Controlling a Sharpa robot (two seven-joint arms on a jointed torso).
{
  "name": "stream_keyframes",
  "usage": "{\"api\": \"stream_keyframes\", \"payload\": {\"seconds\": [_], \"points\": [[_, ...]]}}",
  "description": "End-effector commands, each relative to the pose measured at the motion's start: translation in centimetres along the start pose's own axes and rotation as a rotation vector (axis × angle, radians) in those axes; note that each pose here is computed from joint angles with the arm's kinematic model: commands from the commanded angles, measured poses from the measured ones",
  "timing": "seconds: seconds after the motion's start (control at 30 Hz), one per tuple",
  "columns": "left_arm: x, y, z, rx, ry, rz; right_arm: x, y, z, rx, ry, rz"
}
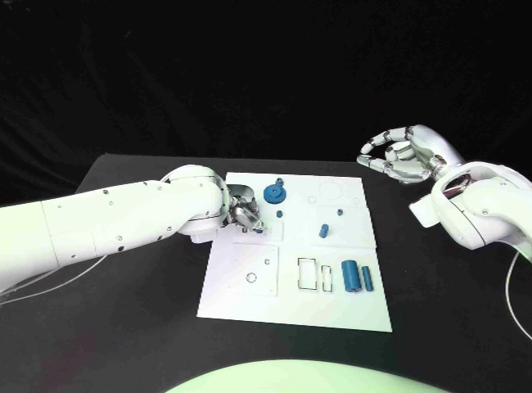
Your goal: Assemble the parts on the task board
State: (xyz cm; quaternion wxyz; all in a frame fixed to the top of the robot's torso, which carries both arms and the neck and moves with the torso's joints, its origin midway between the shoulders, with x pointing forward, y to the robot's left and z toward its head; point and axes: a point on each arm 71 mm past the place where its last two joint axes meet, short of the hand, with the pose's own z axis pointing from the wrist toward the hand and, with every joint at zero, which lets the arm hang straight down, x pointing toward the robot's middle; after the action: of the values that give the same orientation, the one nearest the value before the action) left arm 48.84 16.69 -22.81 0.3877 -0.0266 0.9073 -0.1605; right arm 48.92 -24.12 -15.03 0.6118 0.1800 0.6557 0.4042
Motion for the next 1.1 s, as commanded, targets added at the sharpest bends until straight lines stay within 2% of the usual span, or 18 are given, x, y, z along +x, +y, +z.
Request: {"api": "stream_keyframes", "payload": {"seconds": [0.03,0.57,1.1], "points": [[0.26,-0.07,0.02,0.001,0.022,0.015,0.07,0.04,-0.02,-0.008,0.008,-0.004],[0.28,0.14,0.04,0.002,0.037,-0.030,0.07,-0.01,0.01,-0.006,0.008,-0.005],[0.29,0.13,0.19,-0.002,0.058,-0.027,0.05,-0.04,-0.02,-0.005,0.007,-0.005]]}}
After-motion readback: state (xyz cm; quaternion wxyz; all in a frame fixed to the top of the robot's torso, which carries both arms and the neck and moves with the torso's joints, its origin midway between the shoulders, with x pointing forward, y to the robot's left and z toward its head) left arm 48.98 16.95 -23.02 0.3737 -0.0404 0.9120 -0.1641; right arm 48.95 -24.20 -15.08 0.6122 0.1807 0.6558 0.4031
